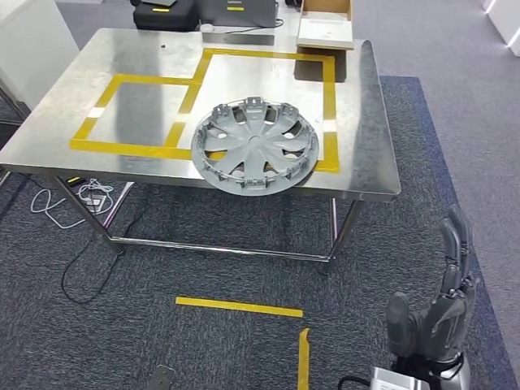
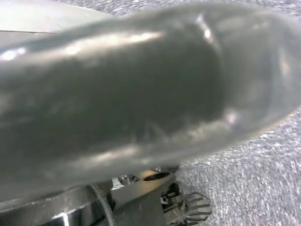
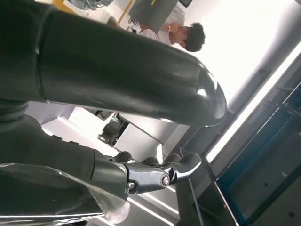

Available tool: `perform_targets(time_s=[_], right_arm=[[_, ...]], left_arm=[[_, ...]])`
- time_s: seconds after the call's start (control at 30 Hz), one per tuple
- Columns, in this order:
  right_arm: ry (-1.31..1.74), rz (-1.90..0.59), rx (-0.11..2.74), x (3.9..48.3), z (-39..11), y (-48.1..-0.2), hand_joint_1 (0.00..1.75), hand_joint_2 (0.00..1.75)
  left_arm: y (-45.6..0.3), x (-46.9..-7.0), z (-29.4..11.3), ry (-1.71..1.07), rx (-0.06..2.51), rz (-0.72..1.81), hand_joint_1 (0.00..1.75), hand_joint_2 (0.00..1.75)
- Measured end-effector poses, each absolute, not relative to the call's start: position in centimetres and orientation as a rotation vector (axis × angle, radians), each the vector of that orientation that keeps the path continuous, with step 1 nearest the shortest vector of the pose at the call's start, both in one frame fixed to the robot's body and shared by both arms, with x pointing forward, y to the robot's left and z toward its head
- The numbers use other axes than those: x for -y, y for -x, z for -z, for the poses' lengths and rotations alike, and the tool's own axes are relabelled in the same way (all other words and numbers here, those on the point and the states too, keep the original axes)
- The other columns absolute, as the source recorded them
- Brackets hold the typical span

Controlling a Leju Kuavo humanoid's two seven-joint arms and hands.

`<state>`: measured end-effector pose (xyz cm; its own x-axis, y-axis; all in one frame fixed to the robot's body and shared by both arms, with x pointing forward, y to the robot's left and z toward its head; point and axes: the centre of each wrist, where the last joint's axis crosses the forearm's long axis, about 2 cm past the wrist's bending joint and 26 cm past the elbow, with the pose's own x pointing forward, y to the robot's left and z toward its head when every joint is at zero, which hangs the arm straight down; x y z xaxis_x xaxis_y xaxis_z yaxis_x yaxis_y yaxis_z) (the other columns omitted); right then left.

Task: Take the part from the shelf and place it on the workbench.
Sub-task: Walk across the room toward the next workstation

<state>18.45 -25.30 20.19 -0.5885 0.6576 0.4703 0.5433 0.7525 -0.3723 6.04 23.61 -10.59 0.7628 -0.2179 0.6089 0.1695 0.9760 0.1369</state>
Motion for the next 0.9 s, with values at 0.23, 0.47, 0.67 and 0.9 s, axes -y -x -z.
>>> perform_targets(time_s=[0.23,0.47,0.67,0.9], right_arm=[[0.878,-0.241,2.313,25.44,-19.72,-17.98,0.00,0.00],[0.818,-0.201,2.312,25.48,-19.74,-18.04,0.00,0.00],[0.812,-0.194,2.317,25.55,-19.66,-17.93,0.00,0.00],[0.817,-0.196,2.319,25.69,-19.56,-17.79,0.00,0.00]], left_arm=[[-5.79,-23.57,10.62,-0.076,0.671,0.209,0.00,0.00],[-5.59,-23.50,10.64,-0.079,0.666,0.208,0.00,0.00],[-5.57,-23.52,10.64,-0.084,0.663,0.211,0.00,0.00],[-5.51,-23.67,10.66,-0.088,0.661,0.217,0.00,0.00]])
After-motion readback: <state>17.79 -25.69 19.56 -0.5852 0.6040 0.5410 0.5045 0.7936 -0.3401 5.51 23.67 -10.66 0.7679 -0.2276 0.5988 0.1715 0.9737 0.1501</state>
